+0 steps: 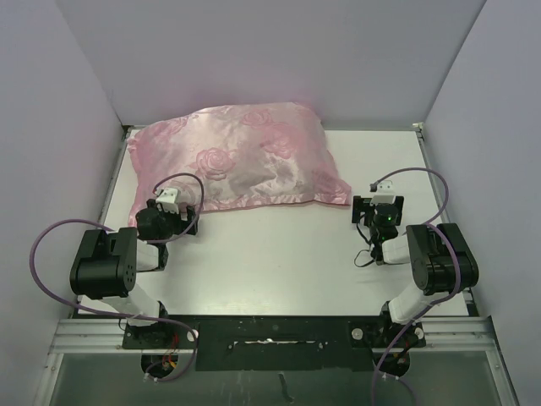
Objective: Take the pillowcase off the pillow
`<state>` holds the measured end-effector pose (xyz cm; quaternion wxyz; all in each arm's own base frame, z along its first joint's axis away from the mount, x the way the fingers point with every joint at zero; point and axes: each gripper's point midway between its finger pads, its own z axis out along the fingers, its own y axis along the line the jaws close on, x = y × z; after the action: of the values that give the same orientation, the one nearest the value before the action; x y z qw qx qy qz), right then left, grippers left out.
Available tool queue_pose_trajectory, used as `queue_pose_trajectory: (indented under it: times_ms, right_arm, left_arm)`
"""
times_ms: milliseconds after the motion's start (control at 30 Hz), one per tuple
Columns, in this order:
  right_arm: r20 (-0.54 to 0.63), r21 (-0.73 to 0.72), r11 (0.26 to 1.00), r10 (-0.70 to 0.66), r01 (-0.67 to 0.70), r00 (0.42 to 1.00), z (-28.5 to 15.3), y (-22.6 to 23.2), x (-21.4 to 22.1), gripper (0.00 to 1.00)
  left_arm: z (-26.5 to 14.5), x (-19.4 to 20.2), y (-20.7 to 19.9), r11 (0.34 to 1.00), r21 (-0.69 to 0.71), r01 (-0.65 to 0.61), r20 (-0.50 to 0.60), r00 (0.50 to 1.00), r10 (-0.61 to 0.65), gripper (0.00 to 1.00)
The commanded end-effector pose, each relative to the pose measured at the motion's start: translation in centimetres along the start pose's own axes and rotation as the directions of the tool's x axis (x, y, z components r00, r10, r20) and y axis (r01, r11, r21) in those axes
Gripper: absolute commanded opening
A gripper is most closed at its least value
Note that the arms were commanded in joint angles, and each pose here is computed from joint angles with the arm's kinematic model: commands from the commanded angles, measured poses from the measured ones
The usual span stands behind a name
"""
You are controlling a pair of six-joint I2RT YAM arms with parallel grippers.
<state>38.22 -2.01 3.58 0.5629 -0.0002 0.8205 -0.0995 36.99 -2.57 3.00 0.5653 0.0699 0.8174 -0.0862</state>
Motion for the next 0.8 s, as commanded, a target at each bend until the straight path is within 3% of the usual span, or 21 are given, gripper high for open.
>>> queue_pose_trajectory:
  times_ms: [0,767]
  right_arm:
    - [0.059,0.005,1.000,0.000,-0.001,0.998,0.13,-0.07,-1.65,0.98]
    - [0.065,0.027,0.999,0.024,-0.026,0.998,-0.56,-0.86,-2.55,0.98]
  left_arm:
    - [0.43,-3.26,0.33,0.999,-0.007,-0.031,0.106,0.994,0.032,0.98]
    - [0.13,-3.69,0.78,1.000,0.002,0.001,0.112,0.994,-0.001,0.98]
